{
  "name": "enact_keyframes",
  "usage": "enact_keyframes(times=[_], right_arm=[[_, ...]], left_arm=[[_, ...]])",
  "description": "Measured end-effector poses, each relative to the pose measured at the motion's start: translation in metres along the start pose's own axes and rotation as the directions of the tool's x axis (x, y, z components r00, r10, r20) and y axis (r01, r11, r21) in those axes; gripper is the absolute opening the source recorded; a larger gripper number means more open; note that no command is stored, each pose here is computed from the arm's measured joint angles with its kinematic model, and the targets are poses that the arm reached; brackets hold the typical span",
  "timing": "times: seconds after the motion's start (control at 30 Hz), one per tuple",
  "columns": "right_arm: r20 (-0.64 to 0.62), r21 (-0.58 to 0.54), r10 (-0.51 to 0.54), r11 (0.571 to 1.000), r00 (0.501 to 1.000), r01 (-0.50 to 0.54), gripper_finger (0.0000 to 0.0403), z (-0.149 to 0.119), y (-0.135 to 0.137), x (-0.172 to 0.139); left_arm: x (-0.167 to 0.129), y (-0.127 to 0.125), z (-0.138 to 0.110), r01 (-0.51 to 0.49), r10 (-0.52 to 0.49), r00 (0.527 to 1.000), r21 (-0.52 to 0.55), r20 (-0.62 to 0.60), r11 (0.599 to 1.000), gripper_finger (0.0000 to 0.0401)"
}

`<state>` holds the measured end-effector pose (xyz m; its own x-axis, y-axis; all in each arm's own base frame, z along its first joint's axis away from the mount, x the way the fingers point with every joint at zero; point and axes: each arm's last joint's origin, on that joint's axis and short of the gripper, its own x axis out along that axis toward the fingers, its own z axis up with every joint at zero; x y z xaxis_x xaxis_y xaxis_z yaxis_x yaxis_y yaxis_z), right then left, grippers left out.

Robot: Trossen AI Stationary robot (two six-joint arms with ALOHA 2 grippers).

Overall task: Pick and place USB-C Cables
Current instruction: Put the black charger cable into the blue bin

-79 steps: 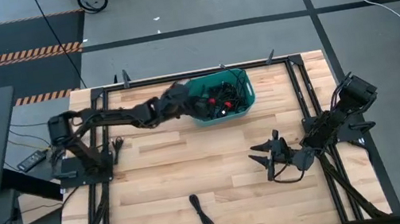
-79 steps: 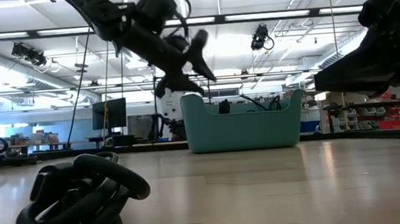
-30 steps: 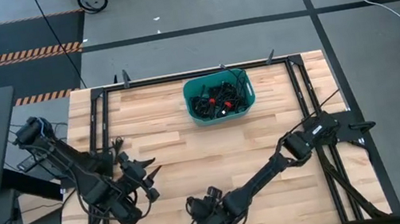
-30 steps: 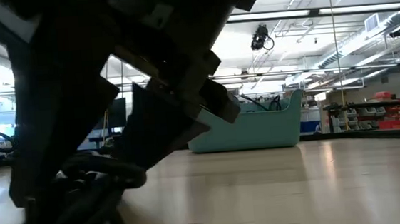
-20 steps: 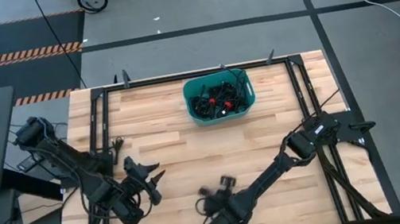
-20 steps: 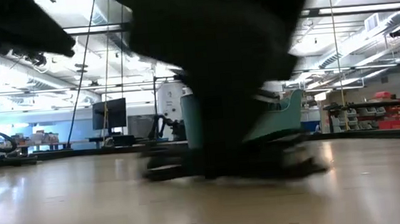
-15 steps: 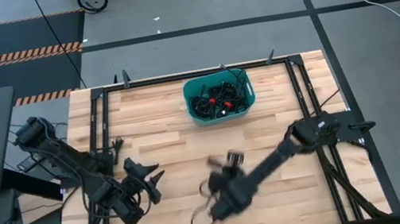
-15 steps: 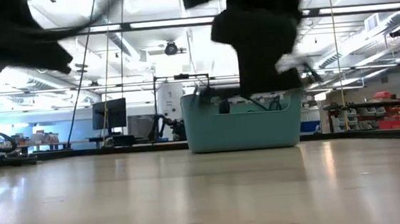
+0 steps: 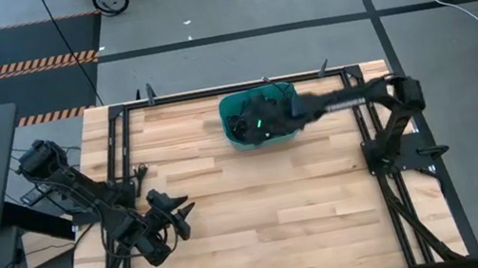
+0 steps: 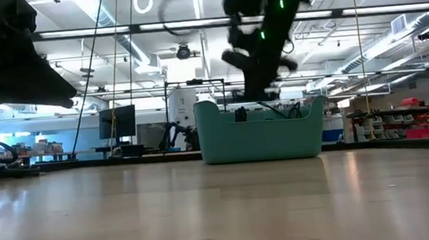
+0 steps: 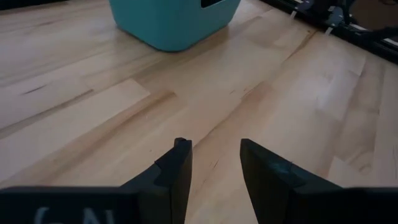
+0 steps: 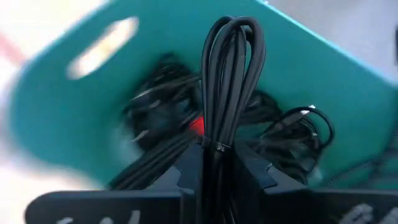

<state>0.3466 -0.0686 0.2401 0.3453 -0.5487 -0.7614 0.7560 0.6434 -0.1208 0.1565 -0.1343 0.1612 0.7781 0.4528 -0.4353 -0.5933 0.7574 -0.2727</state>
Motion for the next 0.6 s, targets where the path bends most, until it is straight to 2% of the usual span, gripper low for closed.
enact_keyframes(times=[0.13,0.23,0.33,0.43,0.6], right_arm=[[0.005,0.225,0.043,0.973,0.999,-0.043,0.0059,-0.006,-0.053,0.044],[0.015,0.316,0.059,0.947,0.998,-0.061,0.0068,-0.015,-0.074,0.064],[0.001,0.315,0.052,0.948,0.999,-0.049,0.011,-0.032,-0.08,0.082],[0.031,0.272,0.052,0.96,0.998,-0.059,0.0162,-0.037,-0.08,0.086],[0.068,0.156,0.058,0.985,0.996,-0.068,0.0242,-0.034,-0.073,0.072]], left_arm=[[0.0,0.0,0.0,-0.002,0.001,1.0,0.001,0.003,1.0,0.0142],[0.002,0.001,0.001,-0.011,0.011,1.0,-0.004,0.007,1.0,0.0142],[0.007,0.002,0.004,-0.034,0.034,0.999,-0.02,0.017,0.999,0.0142],[0.015,0.004,0.009,-0.074,0.074,0.997,-0.049,0.004,0.996,0.0142],[0.033,0.005,0.026,-0.159,0.153,0.977,-0.031,-0.147,0.987,0.0142]])
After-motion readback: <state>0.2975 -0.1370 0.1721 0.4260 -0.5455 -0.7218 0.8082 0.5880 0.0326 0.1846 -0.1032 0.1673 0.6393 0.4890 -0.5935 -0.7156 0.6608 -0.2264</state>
